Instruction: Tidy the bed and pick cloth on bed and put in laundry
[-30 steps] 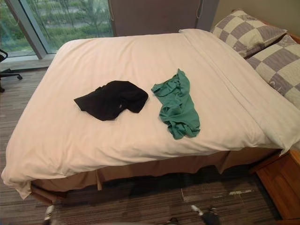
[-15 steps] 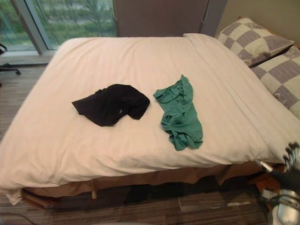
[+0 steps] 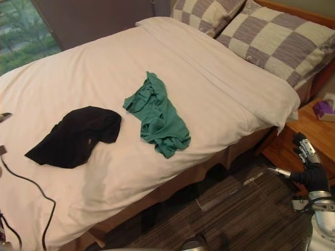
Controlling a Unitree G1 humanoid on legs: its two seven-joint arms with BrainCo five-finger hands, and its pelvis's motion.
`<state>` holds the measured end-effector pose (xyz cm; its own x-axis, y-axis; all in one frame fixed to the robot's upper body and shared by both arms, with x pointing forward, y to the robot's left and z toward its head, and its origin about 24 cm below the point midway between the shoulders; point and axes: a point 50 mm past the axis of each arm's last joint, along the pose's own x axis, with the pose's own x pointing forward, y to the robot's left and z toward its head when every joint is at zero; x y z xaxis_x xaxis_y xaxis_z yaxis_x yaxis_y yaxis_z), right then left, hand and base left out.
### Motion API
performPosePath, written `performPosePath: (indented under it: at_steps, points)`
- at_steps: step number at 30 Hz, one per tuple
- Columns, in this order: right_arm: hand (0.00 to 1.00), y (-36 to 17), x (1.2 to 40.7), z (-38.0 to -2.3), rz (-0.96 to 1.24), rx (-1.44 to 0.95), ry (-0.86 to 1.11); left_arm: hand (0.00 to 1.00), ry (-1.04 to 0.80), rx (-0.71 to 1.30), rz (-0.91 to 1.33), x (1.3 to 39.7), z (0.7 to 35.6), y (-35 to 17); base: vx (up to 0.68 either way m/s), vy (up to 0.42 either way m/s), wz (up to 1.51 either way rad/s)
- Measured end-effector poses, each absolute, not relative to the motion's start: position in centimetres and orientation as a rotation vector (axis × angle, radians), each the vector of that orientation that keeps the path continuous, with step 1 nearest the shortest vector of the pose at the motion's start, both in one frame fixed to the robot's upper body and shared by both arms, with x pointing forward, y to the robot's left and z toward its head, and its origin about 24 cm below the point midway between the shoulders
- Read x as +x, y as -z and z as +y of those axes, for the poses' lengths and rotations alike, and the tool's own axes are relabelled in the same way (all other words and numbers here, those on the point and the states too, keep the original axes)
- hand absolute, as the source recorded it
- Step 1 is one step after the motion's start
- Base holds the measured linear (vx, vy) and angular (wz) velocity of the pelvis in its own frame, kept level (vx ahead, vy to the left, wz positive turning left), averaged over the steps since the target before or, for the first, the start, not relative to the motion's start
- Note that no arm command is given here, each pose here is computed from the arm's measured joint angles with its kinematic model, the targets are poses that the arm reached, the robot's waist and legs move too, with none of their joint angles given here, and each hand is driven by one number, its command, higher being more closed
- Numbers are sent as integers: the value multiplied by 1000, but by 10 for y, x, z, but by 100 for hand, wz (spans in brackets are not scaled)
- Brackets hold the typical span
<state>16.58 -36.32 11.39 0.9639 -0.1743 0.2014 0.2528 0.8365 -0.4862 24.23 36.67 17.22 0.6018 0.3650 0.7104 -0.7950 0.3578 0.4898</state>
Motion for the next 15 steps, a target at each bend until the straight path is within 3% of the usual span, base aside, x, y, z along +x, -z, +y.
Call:
performPosePath:
  at_steps: [5,15]
  points:
    - [0,-157,181,-334,-377,-567,124,0,-861,931,-477,275,366,-204,-116,-30,-12]
    - [0,-184,173,-308,-589,-491,108,0,-1052,848,-587,286,366,-292,-134,-47,0]
